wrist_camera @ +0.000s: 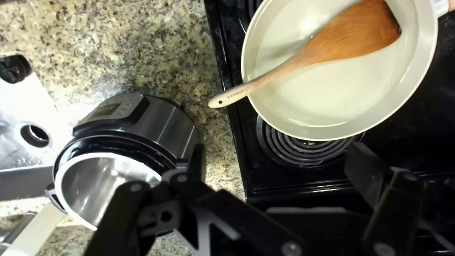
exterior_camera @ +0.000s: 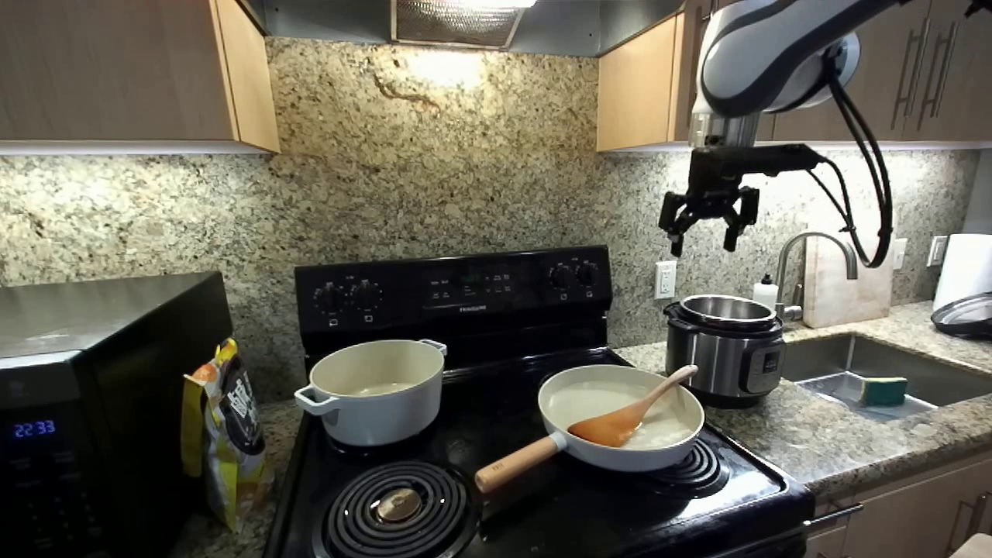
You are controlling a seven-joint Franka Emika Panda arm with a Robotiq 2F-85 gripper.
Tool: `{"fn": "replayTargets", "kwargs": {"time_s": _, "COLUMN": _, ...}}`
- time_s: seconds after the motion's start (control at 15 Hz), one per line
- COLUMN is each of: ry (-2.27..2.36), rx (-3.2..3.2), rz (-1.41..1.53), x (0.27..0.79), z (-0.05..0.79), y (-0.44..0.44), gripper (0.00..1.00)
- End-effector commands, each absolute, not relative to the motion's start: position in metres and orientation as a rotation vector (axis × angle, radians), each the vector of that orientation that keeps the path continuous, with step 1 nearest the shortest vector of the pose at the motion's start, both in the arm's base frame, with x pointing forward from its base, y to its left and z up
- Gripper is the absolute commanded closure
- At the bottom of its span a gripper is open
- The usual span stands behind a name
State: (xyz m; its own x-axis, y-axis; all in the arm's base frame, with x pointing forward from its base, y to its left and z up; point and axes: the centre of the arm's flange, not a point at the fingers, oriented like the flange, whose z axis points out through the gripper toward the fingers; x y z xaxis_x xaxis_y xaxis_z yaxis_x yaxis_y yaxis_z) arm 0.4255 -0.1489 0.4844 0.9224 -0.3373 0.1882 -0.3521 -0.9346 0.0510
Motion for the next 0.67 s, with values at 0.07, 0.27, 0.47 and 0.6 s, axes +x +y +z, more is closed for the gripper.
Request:
{"fn": "replayTargets", "kwargs": {"time_s": 0.07, "ry": -0.178, "rx": 3.088, "rz": 0.187, "x": 0.434, "z": 0.511, "y": -0.163, "gripper": 0.0}}
{"fn": "replayTargets", "kwargs": {"time_s": 0.27, "ry": 0.057, "rx": 3.111, "rz": 0.156, "x": 0.436, "z": 0.5, "y": -0.149, "gripper": 0.0}}
{"fn": "replayTargets", "kwargs": {"time_s": 0.47, "ry": 0.251, "rx": 3.131, "rz": 0.152, "x": 0.429, "z": 0.49, "y": -0.128, "gripper": 0.0}}
{"fn": "replayTargets", "kwargs": {"time_s": 0.6, "ry": 0.242, "rx": 3.139, "rz": 0.179, "x": 0.423, "z": 0.483, "y": -0.117, "gripper": 0.0}}
